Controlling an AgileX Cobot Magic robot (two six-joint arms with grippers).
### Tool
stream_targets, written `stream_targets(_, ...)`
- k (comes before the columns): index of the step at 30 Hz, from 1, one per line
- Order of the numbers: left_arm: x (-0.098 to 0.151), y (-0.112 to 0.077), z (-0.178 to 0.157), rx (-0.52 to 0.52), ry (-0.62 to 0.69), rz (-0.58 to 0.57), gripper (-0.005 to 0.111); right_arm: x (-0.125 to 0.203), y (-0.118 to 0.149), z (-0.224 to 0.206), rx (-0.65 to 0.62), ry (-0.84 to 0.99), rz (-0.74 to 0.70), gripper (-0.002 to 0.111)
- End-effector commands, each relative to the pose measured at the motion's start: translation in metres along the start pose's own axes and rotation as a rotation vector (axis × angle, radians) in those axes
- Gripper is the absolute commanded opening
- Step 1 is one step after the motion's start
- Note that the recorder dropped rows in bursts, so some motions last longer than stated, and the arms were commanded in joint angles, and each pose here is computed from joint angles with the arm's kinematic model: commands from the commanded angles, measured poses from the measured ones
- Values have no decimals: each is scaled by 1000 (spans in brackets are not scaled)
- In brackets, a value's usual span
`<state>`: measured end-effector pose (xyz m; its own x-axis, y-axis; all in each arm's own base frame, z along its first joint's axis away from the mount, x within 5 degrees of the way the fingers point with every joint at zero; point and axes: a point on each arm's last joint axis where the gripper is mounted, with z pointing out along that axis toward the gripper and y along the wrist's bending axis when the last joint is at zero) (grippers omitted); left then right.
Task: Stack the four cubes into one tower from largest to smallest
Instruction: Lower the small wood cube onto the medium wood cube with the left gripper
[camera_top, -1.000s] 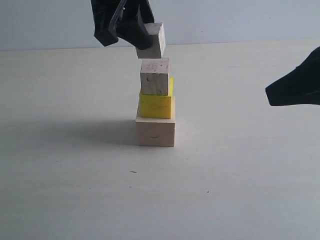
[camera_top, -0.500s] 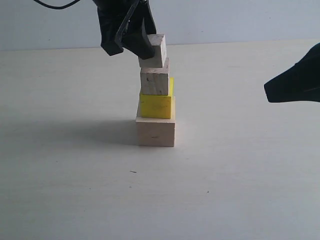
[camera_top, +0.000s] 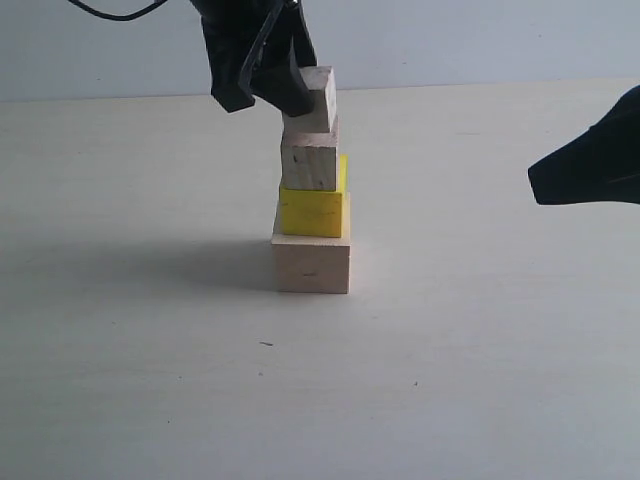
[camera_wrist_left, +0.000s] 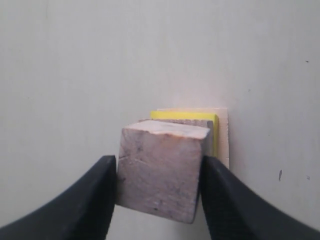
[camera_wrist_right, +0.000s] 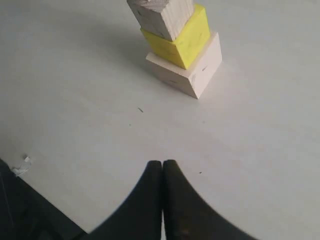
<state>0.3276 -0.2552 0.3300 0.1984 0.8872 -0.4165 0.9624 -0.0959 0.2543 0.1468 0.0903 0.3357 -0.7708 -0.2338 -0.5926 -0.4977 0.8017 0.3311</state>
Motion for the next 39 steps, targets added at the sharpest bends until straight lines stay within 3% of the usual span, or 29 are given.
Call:
stream_targets(1,-4,2,-2,-28,-15,8,0,-1,1,-2,-2,-22,-11,0)
stream_targets(22,1,3,12,6,18,28,1,0,1,-2,-3,-20,-11,0)
stream_targets(30,0,3,12,12,3,21,27,0,1,-2,-3,-20,-13,0)
stream_targets(39,0,1,12,29,9,18,30,0,1,-2,-3,-20,-15,0)
